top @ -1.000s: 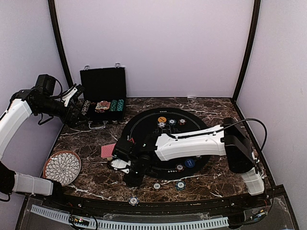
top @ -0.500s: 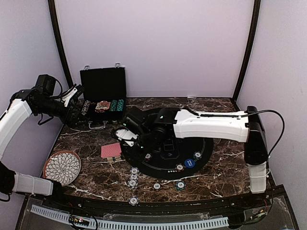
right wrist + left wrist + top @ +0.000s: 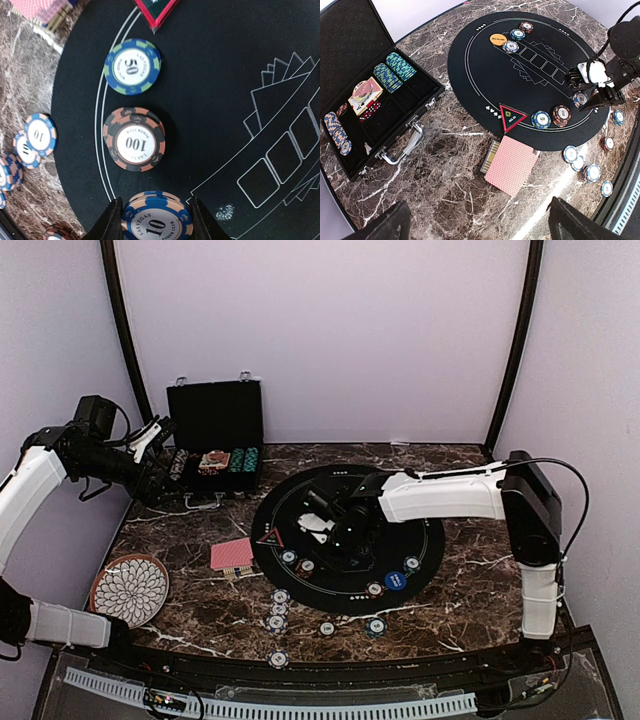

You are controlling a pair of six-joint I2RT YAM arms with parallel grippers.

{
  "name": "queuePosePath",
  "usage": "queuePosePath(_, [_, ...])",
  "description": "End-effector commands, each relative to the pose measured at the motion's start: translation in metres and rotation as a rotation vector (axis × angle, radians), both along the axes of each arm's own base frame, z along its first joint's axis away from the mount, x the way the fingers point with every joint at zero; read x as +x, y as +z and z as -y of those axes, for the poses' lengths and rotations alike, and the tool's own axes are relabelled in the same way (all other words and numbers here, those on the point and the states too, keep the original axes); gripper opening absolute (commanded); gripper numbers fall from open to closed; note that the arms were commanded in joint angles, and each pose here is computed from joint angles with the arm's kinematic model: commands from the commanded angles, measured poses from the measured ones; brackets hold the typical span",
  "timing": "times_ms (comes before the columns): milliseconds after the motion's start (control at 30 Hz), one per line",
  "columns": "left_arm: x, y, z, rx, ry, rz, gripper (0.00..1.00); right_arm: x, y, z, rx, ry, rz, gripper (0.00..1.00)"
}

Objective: Distribute texas hold em gaming equipment

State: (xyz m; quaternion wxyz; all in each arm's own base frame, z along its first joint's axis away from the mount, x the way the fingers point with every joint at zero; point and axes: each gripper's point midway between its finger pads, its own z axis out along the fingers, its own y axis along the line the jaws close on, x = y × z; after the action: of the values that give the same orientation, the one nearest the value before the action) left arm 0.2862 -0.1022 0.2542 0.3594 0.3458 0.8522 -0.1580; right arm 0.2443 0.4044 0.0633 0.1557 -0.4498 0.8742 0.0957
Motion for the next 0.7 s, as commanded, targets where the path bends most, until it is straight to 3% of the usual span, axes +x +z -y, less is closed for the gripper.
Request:
queuePosePath(0, [-0.005, 0.009, 0.004, -0.013, -0.024, 0.013, 0.99, 0.0, 0.006, -0.007, 0.074, -0.002, 0.001, 0.0])
queuePosePath(600, [-0.005, 0.006, 0.003, -0.008, -0.025, 0.01, 0.99, -0.005, -0.03, -0.009, 0.041, 0.011, -0.045, 0.0])
queuePosePath(667, [-0.005, 0.005, 0.003, -0.007, -0.023, 0.008, 0.99, -0.004, -0.033, -0.007, 0.029, 0.012, -0.045, 0.05])
